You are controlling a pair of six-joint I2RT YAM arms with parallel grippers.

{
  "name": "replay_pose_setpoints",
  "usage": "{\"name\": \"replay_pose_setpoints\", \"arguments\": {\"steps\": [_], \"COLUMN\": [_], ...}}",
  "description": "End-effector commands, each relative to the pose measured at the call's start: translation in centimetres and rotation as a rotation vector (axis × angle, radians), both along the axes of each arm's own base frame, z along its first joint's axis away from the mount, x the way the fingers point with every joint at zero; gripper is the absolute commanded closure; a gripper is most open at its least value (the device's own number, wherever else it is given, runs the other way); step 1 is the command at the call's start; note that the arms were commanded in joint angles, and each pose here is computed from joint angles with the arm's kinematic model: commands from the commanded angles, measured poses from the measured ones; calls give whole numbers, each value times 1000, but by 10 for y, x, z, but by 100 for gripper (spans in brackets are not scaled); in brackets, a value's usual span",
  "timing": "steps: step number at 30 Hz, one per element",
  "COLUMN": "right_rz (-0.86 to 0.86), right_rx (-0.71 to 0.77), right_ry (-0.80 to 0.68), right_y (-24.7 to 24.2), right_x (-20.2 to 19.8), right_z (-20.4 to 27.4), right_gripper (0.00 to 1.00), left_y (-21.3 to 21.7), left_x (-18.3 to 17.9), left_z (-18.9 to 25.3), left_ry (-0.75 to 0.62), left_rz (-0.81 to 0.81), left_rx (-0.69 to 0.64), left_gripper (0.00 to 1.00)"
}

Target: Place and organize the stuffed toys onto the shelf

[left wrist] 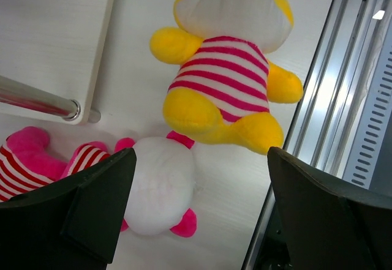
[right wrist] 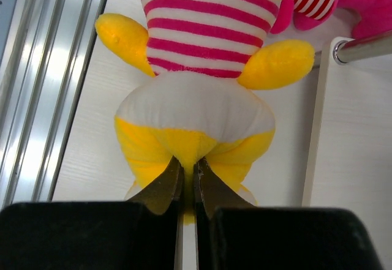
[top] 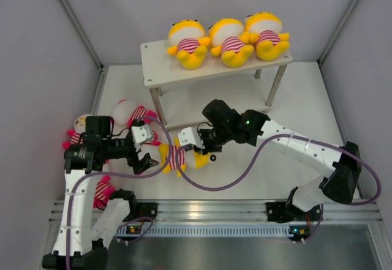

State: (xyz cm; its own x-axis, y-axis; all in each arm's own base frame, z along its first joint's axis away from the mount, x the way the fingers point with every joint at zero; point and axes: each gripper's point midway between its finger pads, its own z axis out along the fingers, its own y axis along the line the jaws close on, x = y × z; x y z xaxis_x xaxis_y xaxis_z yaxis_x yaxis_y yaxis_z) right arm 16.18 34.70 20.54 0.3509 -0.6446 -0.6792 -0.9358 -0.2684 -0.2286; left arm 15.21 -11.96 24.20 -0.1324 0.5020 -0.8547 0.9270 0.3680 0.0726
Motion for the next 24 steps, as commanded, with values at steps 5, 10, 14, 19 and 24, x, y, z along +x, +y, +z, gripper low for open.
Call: {"name": "replay_pose_setpoints", "arguments": {"steps": [5,10,14,19,24], "right_rz": [154,192,226,245,242], "right_rx": [60,72,107,97,147], "right_ry": [-88,-113,-133,-152,-201], "right_y": [-1,11,23,37,41], "right_x": [-6,-6,-7,-4,-1], "right_z": [42,49,61,63,78], "right_gripper": [100,100,100,100,100], "left_y": [-9,-13,-14,-18,-12], "left_x": [-4,2,5,6,9], "left_z": [4,9,10,17,6], "left_ry": [-57,-38,-34,-33,-14], "left_rz": [-130,-144,-146,-164,-140], "left_rx": [-13,-38,-40,-70,-24], "left_gripper": [1,1,1,10,74]}}
